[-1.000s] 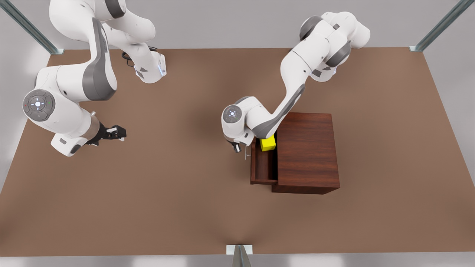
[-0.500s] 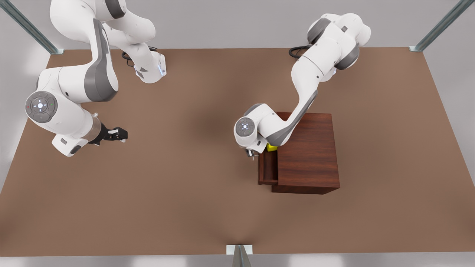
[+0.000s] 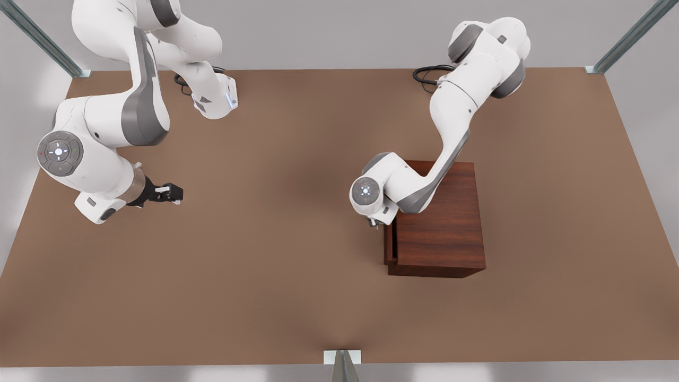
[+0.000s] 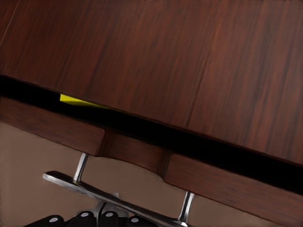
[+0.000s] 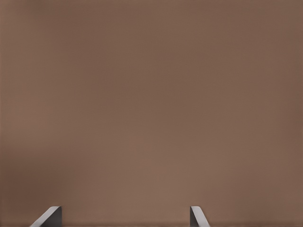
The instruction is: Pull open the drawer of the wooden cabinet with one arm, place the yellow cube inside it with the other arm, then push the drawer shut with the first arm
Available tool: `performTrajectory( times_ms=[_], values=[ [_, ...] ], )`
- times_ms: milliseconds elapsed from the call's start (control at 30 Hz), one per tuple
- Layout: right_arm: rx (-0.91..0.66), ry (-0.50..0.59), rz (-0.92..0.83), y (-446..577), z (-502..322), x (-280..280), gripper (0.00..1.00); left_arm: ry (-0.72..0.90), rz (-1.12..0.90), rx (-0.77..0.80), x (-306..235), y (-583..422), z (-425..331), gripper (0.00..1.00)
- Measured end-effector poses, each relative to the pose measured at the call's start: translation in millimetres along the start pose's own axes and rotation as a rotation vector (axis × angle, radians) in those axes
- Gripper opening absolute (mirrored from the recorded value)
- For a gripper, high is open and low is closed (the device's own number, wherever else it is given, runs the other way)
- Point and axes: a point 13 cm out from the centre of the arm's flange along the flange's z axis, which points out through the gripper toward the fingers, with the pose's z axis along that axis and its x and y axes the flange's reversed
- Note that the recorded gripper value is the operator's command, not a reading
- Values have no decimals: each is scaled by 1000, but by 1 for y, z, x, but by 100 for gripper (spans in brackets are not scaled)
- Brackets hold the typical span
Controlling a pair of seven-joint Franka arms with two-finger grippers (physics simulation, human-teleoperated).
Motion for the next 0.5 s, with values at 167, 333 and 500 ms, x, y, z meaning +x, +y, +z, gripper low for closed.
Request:
performTrajectory(
  times_ms=[167, 333, 500],
  values=[
    [-1, 0, 6, 0, 0, 0, 100, -16, 6, -23, -16, -7, -1, 21],
    [-2, -1, 10, 0, 0, 0, 100, -28, 23, -30, -22, -7, -4, 21],
    [-2, -2, 16, -1, -1, 0, 100, -33, 42, -35, -23, -6, -5, 21]
  ],
)
